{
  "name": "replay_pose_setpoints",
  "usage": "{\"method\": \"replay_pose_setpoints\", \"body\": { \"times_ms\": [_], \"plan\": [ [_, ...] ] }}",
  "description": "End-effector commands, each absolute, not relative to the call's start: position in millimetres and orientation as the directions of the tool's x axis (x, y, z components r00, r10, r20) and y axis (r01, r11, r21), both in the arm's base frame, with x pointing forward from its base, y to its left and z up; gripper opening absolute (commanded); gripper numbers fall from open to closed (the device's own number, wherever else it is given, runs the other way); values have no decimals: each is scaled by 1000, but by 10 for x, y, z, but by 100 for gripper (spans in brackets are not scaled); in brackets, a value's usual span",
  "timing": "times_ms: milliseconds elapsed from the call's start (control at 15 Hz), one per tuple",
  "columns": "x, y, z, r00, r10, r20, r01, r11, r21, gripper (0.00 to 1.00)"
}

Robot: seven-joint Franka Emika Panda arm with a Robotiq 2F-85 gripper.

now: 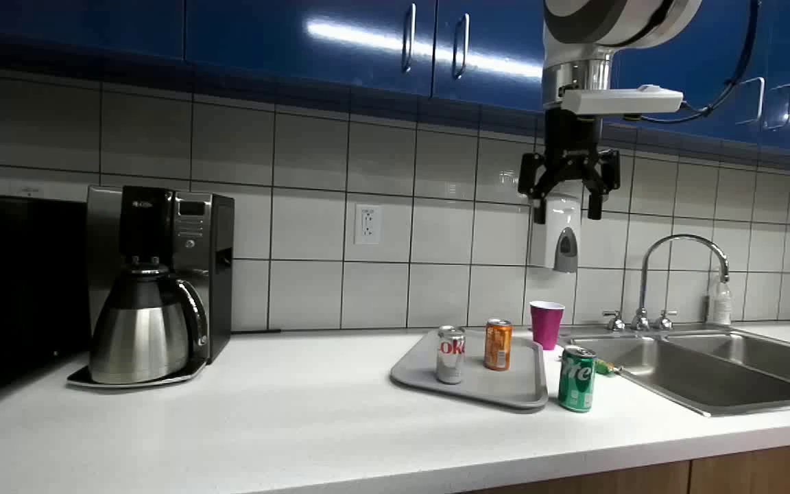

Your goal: Take the cans off of the tray

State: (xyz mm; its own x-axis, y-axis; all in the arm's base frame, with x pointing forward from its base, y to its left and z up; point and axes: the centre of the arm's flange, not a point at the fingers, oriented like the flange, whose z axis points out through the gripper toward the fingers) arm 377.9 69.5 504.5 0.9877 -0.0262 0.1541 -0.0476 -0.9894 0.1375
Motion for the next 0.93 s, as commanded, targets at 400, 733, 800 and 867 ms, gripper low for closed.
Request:
{"method": "replay_pose_setpoints", "body": {
  "times_ms": [400, 733, 800, 867],
  "plan": [
    [3779, 695, 5045, 988, -26, 154, -48, -989, 137, 100],
    [3779, 695, 5045, 988, -26, 154, -48, -989, 137, 100],
    [3816, 734, 5017, 988, -21, 156, -44, -989, 143, 100],
    [3875, 778, 4952, 987, -26, 157, -49, -988, 143, 100]
  ]
}}
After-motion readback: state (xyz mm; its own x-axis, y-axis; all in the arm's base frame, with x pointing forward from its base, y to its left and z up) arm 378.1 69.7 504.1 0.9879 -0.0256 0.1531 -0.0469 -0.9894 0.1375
